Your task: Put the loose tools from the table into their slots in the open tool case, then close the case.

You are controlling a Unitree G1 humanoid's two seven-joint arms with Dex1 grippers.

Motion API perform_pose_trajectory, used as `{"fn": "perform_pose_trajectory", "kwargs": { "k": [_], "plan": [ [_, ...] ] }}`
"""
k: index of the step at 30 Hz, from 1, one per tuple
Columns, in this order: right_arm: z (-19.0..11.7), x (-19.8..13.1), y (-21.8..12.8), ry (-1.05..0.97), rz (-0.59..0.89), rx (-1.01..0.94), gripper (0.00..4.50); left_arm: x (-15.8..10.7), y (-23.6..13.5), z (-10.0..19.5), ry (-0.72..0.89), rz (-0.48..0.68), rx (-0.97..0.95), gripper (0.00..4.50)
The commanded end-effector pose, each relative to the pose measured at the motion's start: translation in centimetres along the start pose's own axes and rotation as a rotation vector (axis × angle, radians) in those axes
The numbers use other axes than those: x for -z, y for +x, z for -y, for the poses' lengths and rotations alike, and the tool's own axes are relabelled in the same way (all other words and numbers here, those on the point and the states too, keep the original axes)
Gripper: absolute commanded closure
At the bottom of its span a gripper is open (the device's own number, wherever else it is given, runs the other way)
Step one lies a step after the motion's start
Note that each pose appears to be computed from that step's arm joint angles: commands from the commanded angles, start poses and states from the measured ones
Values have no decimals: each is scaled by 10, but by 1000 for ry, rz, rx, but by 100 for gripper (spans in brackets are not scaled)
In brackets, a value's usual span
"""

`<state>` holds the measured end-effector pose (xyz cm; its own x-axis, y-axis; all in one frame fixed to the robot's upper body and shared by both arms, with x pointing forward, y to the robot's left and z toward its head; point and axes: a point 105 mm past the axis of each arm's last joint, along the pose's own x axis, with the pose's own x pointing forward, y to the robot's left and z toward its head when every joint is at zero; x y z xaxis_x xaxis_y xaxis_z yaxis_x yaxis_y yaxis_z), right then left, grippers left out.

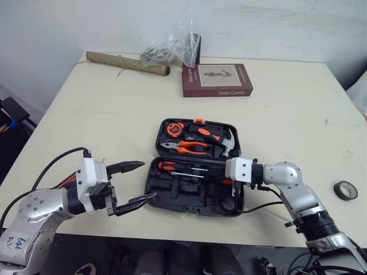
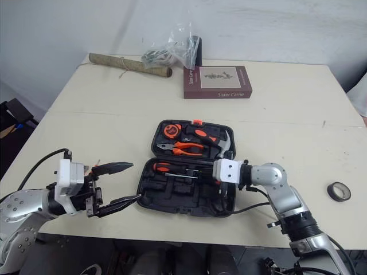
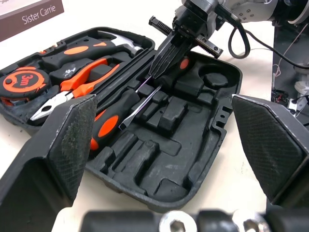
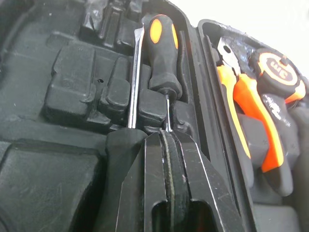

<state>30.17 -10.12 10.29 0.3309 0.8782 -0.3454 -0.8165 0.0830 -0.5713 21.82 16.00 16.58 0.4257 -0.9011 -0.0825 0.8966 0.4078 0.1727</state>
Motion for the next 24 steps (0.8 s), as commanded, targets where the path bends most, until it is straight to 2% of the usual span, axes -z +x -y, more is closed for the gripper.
{"fn": "perform_pose_trajectory", "kwargs": {
  "k": [1, 5, 8, 12, 17, 21, 24],
  "plan": [
    [-52, 36, 9, 36, -137, -172, 442, -4, 0, 0, 32, 11, 0, 0],
    [-40, 35, 9, 8, -122, -94, 442, -3, 0, 0, 26, 7, 2, 0],
    [-17, 9, 8, 29, 22, 6, 442, -2, 0, 0, 23, 5, 4, 0],
    [-5, -13, 2, 6, 139, 35, 442, -2, 2, 0, 20, 6, 7, 0],
    [15, -41, -7, 136, 301, 101, 442, -1, 4, -1, 22, 10, 11, 0],
    [13, -48, -9, 199, 322, 65, 442, -1, 5, -1, 21, 12, 12, 0],
    [3, -44, -4, 219, 273, 9, 442, -1, 5, -1, 19, 13, 13, 0]
  ]
}}
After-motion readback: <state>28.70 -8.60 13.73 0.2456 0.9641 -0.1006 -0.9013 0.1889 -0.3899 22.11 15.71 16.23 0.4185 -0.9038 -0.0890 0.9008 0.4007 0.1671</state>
